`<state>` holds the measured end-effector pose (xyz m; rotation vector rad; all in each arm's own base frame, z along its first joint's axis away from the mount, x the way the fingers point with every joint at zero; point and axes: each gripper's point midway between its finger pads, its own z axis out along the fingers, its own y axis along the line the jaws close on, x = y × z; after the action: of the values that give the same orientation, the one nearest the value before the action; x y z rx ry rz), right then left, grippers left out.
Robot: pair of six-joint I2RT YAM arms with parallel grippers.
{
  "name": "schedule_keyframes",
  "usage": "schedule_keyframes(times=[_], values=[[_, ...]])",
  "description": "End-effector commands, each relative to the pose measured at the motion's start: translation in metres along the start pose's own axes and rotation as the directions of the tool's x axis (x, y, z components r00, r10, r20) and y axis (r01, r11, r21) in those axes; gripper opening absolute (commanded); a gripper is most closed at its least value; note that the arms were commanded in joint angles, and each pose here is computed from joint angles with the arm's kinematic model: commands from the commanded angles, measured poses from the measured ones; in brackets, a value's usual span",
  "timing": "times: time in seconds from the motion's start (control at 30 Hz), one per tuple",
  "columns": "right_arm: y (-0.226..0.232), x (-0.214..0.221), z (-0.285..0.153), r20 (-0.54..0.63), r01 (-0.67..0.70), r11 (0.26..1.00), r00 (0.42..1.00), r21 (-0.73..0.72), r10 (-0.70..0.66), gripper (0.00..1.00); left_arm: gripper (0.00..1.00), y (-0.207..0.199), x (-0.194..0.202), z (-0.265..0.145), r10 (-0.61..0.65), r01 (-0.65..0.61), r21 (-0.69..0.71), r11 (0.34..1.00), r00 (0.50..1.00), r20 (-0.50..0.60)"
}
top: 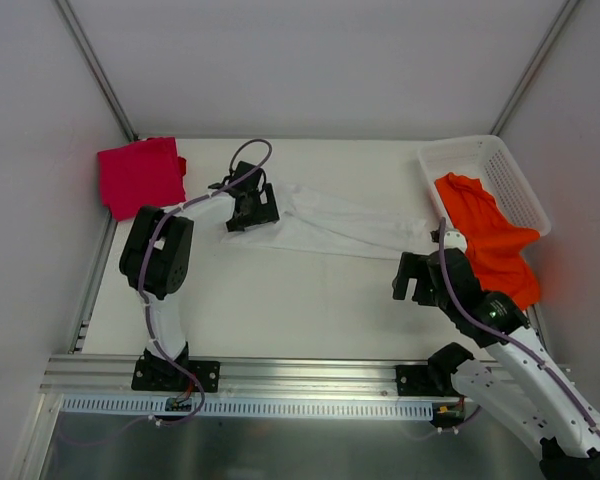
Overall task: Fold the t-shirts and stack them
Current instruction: Fold the tshirt
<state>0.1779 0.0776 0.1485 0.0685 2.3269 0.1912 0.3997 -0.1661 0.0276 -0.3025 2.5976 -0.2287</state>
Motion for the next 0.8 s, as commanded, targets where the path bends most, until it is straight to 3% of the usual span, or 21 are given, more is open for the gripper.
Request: schedule_keyframes(times=[0.0, 0.2, 0.23, 0.3, 0.5, 0.6, 0.63, 0.7, 0.73, 0.77], values=[[-0.009, 0.006, -0.002, -0.005, -0.004, 0.999, 1.000, 0.037, 0.004, 0.99, 0.99, 0.022, 0.005, 0.022, 0.049, -0.056, -0.091, 0.994, 0.996, -0.073], [-0.005, -0.002, -0.004, 0.002, 0.003, 1.000, 1.000, 0.030, -0.003, 0.99, 0.99, 0.007, -0.047, 0.048, 0.063, -0.067, -0.056, 0.996, 0.996, -0.066], [-0.006, -0.003, -0.004, 0.003, 0.006, 0.999, 1.000, 0.036, -0.006, 0.99, 0.99, -0.004, -0.080, 0.046, 0.060, -0.060, -0.039, 0.997, 0.998, 0.001], [-0.007, -0.003, -0.004, -0.008, 0.019, 0.999, 1.000, 0.046, -0.019, 0.99, 0.99, 0.003, -0.090, 0.066, 0.054, -0.056, -0.061, 0.997, 0.998, -0.035], [-0.011, 0.002, -0.007, -0.017, 0.011, 0.999, 1.000, 0.050, -0.011, 0.99, 0.99, -0.003, -0.217, 0.086, 0.048, -0.045, -0.020, 0.999, 0.973, 0.224], [-0.003, 0.004, -0.008, -0.014, -0.023, 1.000, 1.000, 0.006, 0.023, 0.99, 0.99, -0.016, -0.270, 0.048, 0.024, -0.042, 0.042, 0.998, 0.933, 0.359], [-0.001, 0.010, -0.005, -0.029, -0.031, 1.000, 0.999, -0.002, 0.031, 0.99, 0.99, -0.025, -0.287, 0.012, -0.007, -0.028, 0.079, 0.996, 0.913, 0.407], [0.004, 0.013, 0.000, -0.035, -0.047, 0.999, 0.998, -0.022, 0.047, 0.99, 0.99, -0.044, -0.290, -0.023, -0.030, -0.043, 0.164, 0.985, 0.907, 0.420], [0.006, 0.015, 0.004, -0.042, -0.057, 0.998, 0.998, -0.026, 0.056, 0.99, 0.99, -0.062, -0.307, -0.080, -0.052, -0.074, 0.235, 0.969, 0.871, 0.489], [0.011, 0.016, 0.009, -0.045, -0.071, 0.996, 0.997, -0.045, 0.069, 0.99, 0.99, -0.073, -0.308, -0.103, -0.062, -0.088, 0.265, 0.960, 0.859, 0.508]])
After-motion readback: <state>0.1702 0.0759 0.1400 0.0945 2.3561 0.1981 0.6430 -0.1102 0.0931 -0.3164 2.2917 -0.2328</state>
